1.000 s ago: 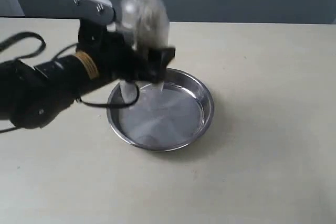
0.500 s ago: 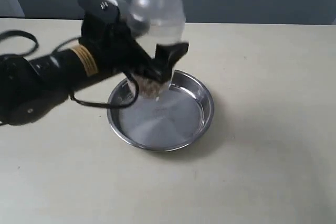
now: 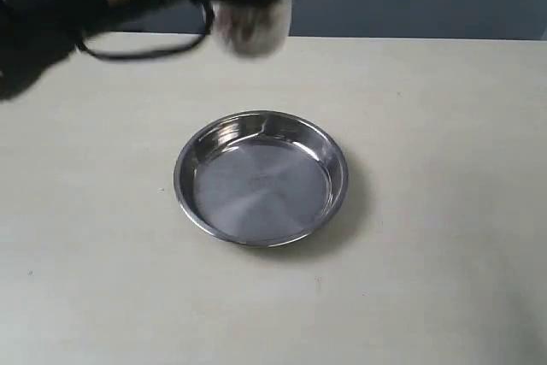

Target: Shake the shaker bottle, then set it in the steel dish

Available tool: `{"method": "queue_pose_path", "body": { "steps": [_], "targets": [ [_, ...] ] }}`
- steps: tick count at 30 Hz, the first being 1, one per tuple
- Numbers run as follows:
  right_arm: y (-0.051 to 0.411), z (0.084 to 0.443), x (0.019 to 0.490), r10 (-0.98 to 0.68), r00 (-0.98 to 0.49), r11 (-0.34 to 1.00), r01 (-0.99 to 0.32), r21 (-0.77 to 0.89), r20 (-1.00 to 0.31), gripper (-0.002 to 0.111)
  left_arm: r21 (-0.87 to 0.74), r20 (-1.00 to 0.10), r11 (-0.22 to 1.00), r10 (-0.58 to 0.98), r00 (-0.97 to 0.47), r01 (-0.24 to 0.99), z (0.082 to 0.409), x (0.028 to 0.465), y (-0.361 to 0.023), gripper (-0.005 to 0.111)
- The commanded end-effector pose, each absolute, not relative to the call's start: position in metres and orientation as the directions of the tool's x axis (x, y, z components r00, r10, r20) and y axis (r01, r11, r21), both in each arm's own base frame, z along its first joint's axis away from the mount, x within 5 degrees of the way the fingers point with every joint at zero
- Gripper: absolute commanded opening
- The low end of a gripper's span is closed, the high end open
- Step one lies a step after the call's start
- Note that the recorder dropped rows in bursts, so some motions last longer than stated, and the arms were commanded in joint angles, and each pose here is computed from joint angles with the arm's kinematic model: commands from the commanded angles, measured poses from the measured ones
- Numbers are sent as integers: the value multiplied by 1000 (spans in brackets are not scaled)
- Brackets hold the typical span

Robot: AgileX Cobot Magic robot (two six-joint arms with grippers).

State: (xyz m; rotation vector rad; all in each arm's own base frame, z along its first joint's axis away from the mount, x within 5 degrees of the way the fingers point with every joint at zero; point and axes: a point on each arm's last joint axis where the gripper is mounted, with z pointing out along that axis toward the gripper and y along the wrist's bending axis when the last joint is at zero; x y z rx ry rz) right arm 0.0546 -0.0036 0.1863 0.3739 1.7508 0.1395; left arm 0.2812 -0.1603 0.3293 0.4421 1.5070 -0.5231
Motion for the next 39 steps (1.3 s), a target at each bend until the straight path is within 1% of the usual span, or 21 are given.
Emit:
{"method": "queue_pose_path", "body": {
  "steps": [1,2,3,4,6,7,8,9,10,12,14,16,19,21,29,34,37,39],
  "targets": [
    [-4,186,55,315,-162,942,170,288,-935,-1,-92,-971,838,45,-236,538,267,290,-163,0],
    [-4,186,55,315,-162,942,170,288,-935,-1,-128,-959,835,33,-281,535,249,290,-163,0],
    [-4,186,55,315,-162,942,170,288,-935,-1,-161,-958,826,0,-285,540,242,288,-164,0],
    [-4,186,55,315,-162,942,170,288,-935,-1,-169,-969,810,-32,-245,562,246,285,-165,0],
    [-4,186,55,315,-162,942,170,288,-935,-1,-113,-993,765,-60,-106,634,271,276,-166,0],
    [-4,186,55,313,-163,943,171,286,-936,-1,-94,-996,761,-66,-67,642,282,272,-165,0],
    [-4,186,54,311,-163,944,171,283,-936,-1,-93,-995,771,-59,-75,630,283,272,-163,0],
    [-4,186,54,311,-163,944,171,283,-936,-1,-85,-993,786,-18,-114,613,273,273,-162,0],
    [-4,186,55,312,-163,943,171,285,-936,-1,-84,-984,800,26,-174,594,254,275,-161,0],
    [-4,186,55,312,-163,943,171,285,-936,-1,-131,-956,825,41,-289,550,220,280,-160,0],
    [-4,186,55,312,-163,943,171,285,-936,-1,-147,-955,815,31,-295,561,206,279,-162,0],
    [-4,186,55,312,-163,943,171,285,-936,-1,-150,-971,782,-2,-239,605,205,275,-164,0],
    [-4,186,55,312,-163,943,171,285,-936,-1,-170,-976,782,-48,-214,599,209,276,-164,0],
    [-4,186,55,312,-163,943,171,285,-936,-1,-153,-980,783,-43,-192,603,211,276,-164,0],
    [-4,186,54,313,-165,943,171,285,-935,-1,-159,-982,780,-63,-177,605,207,278,-165,0],
    [-4,186,54,313,-165,943,171,285,-935,-1,-175,-984,782,-122,-127,598,187,287,-168,0],
    [-4,186,54,313,-165,943,171,285,-935,-1,-132,-991,784,-97,-91,606,171,291,-170,0],
    [-4,186,54,313,-165,943,171,285,-935,-1,-136,-991,784,-100,-93,605,163,292,-170,0]
  ]
}}
